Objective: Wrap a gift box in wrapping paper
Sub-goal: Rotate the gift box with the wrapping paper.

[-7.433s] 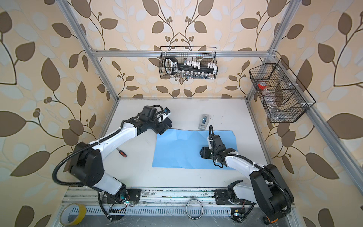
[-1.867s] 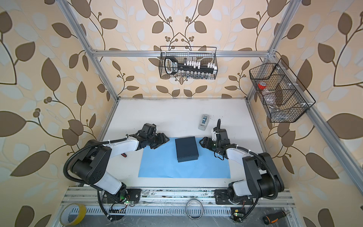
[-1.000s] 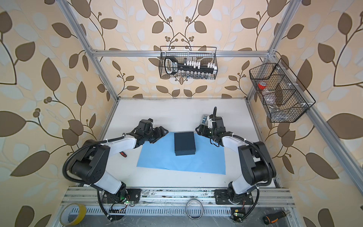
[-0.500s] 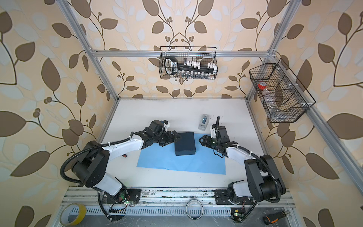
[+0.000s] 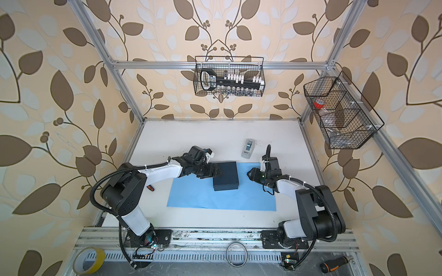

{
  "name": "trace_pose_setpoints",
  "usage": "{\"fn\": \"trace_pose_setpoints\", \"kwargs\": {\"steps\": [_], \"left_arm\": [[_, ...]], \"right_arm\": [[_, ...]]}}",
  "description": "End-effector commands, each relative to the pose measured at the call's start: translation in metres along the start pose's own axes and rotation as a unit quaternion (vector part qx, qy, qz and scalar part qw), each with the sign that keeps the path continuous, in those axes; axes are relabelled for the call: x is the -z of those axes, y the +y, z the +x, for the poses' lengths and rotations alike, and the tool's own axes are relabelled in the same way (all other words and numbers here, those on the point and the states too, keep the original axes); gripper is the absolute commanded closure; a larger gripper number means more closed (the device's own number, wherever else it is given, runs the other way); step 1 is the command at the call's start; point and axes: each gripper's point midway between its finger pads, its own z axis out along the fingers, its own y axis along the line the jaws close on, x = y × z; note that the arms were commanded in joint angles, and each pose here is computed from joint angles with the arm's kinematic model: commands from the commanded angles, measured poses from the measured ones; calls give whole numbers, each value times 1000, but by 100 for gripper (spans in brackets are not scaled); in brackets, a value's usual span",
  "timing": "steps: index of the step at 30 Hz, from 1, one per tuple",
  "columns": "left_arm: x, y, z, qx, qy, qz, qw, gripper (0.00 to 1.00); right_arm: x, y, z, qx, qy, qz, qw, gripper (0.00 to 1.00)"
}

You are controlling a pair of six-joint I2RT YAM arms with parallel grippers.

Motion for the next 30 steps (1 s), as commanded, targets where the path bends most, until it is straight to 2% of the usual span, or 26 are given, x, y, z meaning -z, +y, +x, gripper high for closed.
{"fn": "trace_pose_setpoints", "kwargs": {"steps": [1,5,12,14,16,18,21,25,26,30], "left_arm": [[3,23,45,-20,79,-26,996,34],[9,30,48,-23,85,-35,995,38],[23,30,43,-5,55,-38,998,39],[29,18,38,-2,38,-13,999,36],[38,2,28,1,14,13,1000,26],[50,-7,16,7,-20,29,999,21],[72,2,-2,46,-80,36,995,20],[85,41,-24,134,-124,40,982,29],[78,51,-26,148,-119,34,981,32],[61,66,-47,164,-125,21,978,49]], "right_arm": [[-5,-13,0,-10,3,31,999,43],[-8,-12,-5,-7,7,34,999,43],[-11,-6,-13,0,15,33,999,43],[-9,2,-18,4,11,17,1000,43],[0,14,-25,11,-2,-2,1000,40],[9,25,-30,20,-12,-22,999,36],[20,48,-25,44,-10,-60,997,28],[26,86,1,81,15,-116,990,17],[27,93,5,80,18,-129,988,15],[25,115,17,78,32,-160,983,8]]}}
